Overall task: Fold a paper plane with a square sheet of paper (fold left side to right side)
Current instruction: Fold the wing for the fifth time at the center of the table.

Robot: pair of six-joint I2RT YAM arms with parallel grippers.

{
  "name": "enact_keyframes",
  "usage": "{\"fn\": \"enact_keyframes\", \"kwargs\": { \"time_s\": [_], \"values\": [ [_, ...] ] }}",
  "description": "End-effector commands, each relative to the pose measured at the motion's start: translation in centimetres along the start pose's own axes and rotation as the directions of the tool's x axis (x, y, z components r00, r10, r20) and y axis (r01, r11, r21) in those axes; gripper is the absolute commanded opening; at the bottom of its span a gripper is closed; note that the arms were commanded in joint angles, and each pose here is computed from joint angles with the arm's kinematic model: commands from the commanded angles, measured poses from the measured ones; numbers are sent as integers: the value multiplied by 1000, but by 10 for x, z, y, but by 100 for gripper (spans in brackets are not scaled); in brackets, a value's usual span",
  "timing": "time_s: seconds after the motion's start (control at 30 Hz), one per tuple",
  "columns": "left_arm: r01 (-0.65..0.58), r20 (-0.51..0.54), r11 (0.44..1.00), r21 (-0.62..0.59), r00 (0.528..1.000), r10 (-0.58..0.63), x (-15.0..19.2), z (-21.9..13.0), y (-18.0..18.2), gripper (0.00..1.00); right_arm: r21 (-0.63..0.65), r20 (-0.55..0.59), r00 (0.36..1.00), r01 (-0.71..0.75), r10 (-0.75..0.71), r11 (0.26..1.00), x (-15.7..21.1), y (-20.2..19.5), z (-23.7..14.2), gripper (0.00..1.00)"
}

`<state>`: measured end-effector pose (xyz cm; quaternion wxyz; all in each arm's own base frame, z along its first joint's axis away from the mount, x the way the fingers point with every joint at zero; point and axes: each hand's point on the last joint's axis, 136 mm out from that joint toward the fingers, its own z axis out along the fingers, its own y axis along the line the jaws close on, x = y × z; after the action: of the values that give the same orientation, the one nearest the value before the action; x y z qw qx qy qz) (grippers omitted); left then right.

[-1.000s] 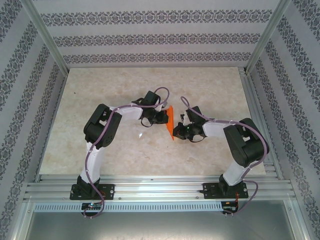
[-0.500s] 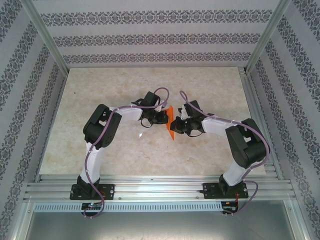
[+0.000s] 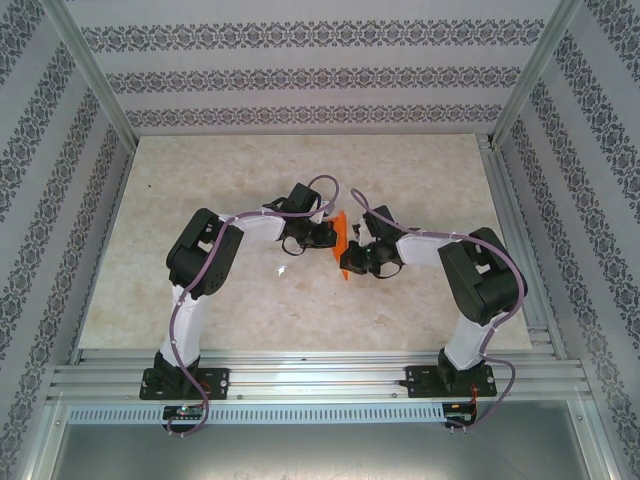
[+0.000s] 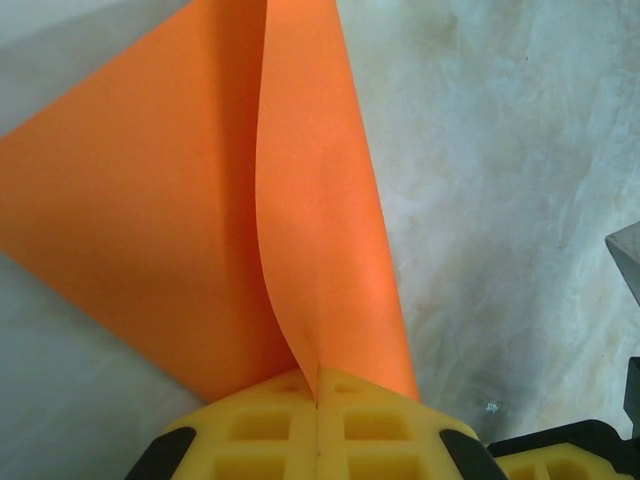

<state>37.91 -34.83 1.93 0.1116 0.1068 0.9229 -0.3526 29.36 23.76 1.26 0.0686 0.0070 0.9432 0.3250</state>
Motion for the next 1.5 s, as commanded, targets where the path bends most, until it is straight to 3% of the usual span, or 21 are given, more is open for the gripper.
{"fn": "enact_keyframes", "kwargs": {
  "time_s": [0.0,0.47,0.67,0.83,1.0,1.3,1.47],
  "values": [
    [75,-110,970,-231,989,-103,51,22,67,0,98,-125,991,-25,37,995,49,-28,2,4],
    [65,-113,968,-240,989,-95,50,21,69,0,114,-189,979,-49,70,992,96,-37,-19,4],
    [64,-115,969,-238,989,-93,51,21,68,0,-57,-47,998,-39,36,998,39,8,-43,5],
    [64,-115,969,-240,989,-93,51,21,69,0,-110,-8,1000,2,-3,994,1,30,-29,5],
    [68,-114,970,-234,989,-97,51,22,68,0,-63,-18,1000,-12,11,998,-9,16,-6,4],
    [57,-108,971,-233,991,-84,43,17,62,0,118,-96,987,-113,125,987,33,-45,14,4],
    [11,-75,971,-238,997,-30,13,-6,51,10,166,-120,980,-138,159,976,49,-61,16,4]
  ]
}}
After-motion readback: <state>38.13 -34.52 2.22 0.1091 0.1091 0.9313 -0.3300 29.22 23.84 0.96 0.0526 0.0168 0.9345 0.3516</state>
